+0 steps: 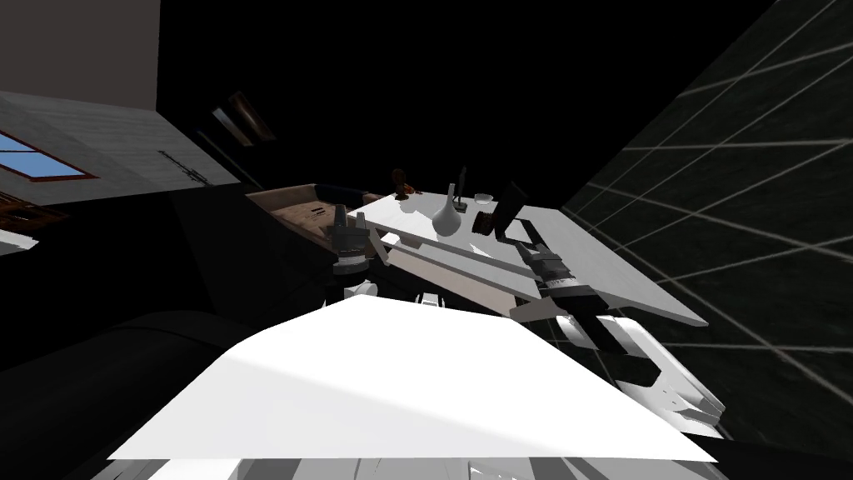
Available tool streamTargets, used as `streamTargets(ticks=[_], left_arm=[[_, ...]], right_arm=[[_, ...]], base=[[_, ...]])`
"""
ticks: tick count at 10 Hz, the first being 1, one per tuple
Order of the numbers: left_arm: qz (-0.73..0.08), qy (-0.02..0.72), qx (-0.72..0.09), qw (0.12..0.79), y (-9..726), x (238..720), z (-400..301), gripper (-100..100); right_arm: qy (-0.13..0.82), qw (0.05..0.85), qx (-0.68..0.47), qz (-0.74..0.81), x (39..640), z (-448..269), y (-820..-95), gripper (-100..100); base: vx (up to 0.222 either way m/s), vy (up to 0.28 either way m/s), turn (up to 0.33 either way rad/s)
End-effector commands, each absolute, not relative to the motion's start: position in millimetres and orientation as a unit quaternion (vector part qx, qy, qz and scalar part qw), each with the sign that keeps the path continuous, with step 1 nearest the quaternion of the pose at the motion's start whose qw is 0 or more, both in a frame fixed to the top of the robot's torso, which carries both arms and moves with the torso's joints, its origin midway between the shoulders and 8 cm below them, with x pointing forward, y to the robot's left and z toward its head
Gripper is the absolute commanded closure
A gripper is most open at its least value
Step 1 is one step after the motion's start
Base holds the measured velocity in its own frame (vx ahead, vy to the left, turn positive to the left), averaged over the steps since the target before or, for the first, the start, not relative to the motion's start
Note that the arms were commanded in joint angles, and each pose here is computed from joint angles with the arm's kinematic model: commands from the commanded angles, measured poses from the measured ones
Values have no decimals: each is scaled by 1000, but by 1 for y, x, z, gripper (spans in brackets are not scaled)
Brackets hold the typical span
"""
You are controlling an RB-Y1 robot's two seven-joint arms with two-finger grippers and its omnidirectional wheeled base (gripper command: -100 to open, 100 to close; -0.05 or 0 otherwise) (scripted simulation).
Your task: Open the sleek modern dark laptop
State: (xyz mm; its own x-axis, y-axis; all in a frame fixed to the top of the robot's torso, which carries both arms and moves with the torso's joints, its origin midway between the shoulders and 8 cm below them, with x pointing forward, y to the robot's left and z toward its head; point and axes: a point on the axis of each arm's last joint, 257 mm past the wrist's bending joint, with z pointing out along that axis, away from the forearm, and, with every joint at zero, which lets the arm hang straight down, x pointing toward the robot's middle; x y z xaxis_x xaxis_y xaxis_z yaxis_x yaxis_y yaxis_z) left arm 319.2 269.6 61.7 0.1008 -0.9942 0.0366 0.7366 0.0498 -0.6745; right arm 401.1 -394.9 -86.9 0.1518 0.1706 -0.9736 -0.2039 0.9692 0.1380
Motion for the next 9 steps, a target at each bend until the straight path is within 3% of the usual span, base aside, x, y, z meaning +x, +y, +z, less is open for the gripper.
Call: streamTargets(ticks=[1,9], left_arm=[[-630,230,-280,687,270,319,62,0],[-630,230,-280,687,270,319,62,0]], right_arm=[[665,743,-56,49,409,-94,-427,-100],[695,681,-169,-160,427,-79,-529,-100]], base=[[89,170,-76],[82,149,-55]])
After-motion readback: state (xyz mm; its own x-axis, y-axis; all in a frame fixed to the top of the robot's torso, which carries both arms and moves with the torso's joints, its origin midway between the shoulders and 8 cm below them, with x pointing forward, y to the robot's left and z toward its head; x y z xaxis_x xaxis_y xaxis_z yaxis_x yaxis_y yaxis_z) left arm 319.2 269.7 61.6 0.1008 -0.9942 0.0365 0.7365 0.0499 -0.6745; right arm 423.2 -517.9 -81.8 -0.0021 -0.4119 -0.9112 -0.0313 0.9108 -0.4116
